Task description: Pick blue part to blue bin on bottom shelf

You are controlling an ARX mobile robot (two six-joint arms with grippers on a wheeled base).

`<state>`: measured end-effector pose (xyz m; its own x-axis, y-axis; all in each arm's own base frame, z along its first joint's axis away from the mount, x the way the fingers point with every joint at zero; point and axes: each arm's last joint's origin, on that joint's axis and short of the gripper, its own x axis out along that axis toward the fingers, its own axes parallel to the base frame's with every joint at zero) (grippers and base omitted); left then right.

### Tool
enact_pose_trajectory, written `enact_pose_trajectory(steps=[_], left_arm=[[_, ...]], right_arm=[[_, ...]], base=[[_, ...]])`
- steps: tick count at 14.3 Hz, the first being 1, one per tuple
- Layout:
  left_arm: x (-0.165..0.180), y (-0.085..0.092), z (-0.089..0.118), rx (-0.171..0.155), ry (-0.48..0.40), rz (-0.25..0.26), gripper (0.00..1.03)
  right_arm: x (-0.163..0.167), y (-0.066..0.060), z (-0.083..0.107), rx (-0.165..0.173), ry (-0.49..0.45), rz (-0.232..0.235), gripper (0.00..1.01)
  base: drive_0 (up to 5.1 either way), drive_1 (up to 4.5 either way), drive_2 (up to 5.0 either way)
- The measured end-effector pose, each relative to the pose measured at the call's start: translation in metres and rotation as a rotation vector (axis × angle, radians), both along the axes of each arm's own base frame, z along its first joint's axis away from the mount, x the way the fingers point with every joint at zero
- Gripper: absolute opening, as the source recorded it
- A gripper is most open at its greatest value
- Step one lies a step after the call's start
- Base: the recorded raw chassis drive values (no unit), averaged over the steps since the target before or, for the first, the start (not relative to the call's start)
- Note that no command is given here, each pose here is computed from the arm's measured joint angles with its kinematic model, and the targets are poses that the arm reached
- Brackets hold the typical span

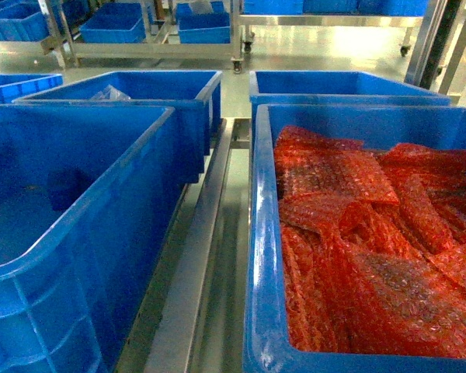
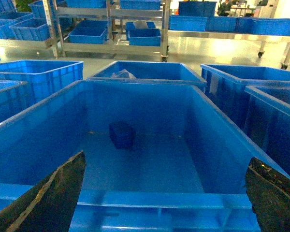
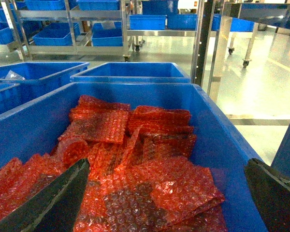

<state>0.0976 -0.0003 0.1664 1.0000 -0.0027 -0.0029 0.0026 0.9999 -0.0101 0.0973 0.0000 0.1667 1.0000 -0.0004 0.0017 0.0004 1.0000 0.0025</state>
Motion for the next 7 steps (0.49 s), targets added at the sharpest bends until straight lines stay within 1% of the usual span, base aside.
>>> enact_pose_trajectory(steps=[7], left_arm=[[0.0000, 0.0000, 0.0000, 0.000, 0.000, 0.000, 0.98]], right_arm=[[0.0000, 0.0000, 0.0000, 0.000, 0.000, 0.000, 0.98]], base=[[0.0, 0.00, 0.0]])
